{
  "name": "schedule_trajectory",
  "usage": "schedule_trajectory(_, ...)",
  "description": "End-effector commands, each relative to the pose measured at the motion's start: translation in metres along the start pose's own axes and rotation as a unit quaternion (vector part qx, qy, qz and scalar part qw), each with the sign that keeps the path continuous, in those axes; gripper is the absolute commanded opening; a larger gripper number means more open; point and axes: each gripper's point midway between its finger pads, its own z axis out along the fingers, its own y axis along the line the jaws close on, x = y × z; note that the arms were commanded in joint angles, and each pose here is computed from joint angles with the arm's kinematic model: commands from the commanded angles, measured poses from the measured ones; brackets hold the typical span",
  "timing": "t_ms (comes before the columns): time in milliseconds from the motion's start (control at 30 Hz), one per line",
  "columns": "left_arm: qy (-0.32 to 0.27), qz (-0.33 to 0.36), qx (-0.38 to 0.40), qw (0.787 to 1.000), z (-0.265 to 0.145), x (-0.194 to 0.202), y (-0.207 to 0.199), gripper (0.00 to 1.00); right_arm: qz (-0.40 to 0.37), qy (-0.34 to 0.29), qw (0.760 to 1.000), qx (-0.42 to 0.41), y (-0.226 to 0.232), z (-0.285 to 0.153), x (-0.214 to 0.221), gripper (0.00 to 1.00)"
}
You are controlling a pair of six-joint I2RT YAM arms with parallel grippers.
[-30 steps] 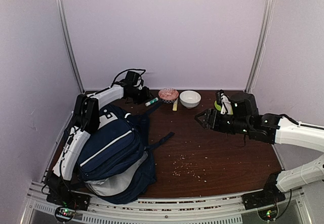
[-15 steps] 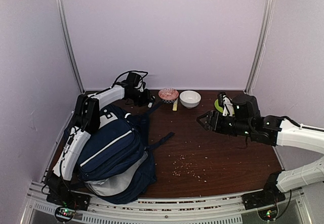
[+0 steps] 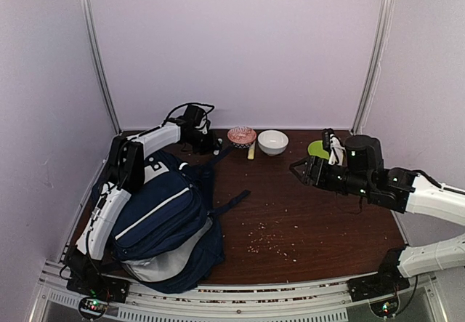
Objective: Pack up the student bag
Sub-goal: Pick up the stationery from the center of the board.
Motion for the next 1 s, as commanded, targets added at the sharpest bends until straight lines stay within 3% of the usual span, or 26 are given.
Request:
schedule_trajectory(0,0.012,0.0,-0.013,1.0,-0.004,0.004,0.002,0.62,-0.008,-0.009,1.0,0.015,-0.01,-0.006,-0.002,0.72)
schedule_trajectory(100,0.013,0.001,-0.011,1.0,-0.004,0.004,0.001,0.59,-0.009,-0.014,1.0,0.014,-0.011,-0.01,-0.005,0.72)
schedule_trajectory(233,0.019,0.0,-0.01,1.0,-0.004,0.006,0.001,0.47,-0.011,-0.023,1.0,0.016,-0.013,-0.016,-0.009,0.72)
schedule_trajectory(567,0.027,0.002,-0.006,1.0,-0.004,0.01,-0.001,0.35,-0.01,-0.028,0.999,0.02,-0.018,-0.019,-0.01,0.72)
schedule_trajectory(700,0.02,-0.005,0.025,0.999,-0.004,0.01,-0.011,0.27,-0.009,-0.027,0.999,0.022,-0.02,-0.018,-0.009,0.72)
schedule_trajectory(967,-0.013,0.024,0.049,0.998,-0.045,0.001,-0.04,0.22,-0.008,-0.024,0.999,0.025,-0.022,-0.016,-0.008,0.72)
